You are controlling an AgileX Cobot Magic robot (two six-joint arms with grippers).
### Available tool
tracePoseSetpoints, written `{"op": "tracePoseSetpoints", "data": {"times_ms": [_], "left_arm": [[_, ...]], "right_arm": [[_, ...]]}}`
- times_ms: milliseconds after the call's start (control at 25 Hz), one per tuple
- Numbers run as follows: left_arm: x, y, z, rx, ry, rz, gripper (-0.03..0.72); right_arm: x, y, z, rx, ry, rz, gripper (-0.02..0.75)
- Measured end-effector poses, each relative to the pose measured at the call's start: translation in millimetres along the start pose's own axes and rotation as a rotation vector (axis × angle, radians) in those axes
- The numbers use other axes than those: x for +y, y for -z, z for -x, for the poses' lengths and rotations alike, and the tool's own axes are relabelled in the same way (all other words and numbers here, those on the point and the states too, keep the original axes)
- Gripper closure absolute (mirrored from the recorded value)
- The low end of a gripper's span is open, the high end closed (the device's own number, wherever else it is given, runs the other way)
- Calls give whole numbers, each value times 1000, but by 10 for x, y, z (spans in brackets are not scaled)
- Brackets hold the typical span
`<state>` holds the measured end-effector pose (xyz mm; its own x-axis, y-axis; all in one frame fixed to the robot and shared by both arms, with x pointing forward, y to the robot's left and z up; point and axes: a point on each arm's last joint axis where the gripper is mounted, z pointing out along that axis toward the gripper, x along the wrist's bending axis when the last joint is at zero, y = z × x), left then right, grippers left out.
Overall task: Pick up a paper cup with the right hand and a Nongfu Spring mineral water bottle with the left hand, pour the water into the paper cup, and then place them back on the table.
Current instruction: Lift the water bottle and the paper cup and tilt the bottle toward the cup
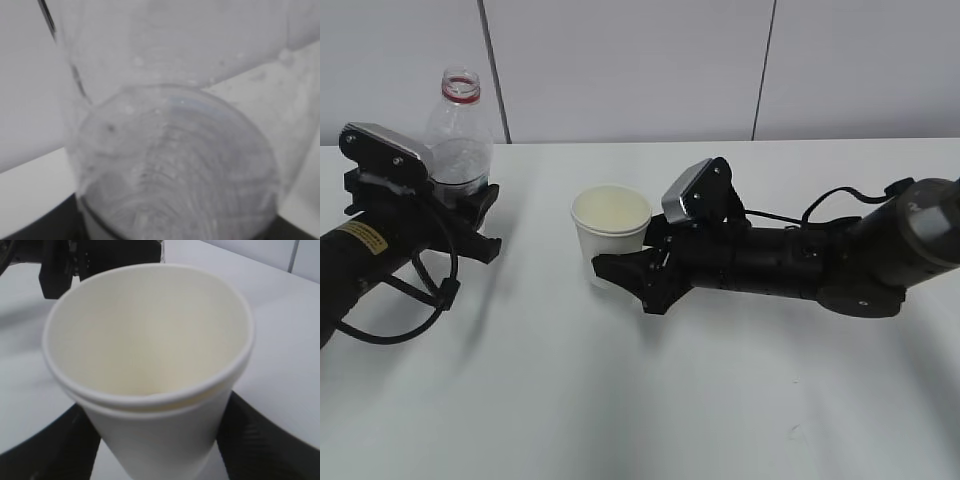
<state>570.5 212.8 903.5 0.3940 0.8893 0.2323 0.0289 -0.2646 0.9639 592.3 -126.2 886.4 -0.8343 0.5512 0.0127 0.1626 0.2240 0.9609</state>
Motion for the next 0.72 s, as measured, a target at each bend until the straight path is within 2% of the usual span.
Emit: {"op": "tracePoseSetpoints", "data": {"times_ms": [480,720], "left_arm": [[134,29,-40,28,-491,29,318],[135,29,-47,37,-623,25,319]], "right_arm": [[126,-89,23,69,14,-22,230],[122,-88,21,72,14,-27,230]]}}
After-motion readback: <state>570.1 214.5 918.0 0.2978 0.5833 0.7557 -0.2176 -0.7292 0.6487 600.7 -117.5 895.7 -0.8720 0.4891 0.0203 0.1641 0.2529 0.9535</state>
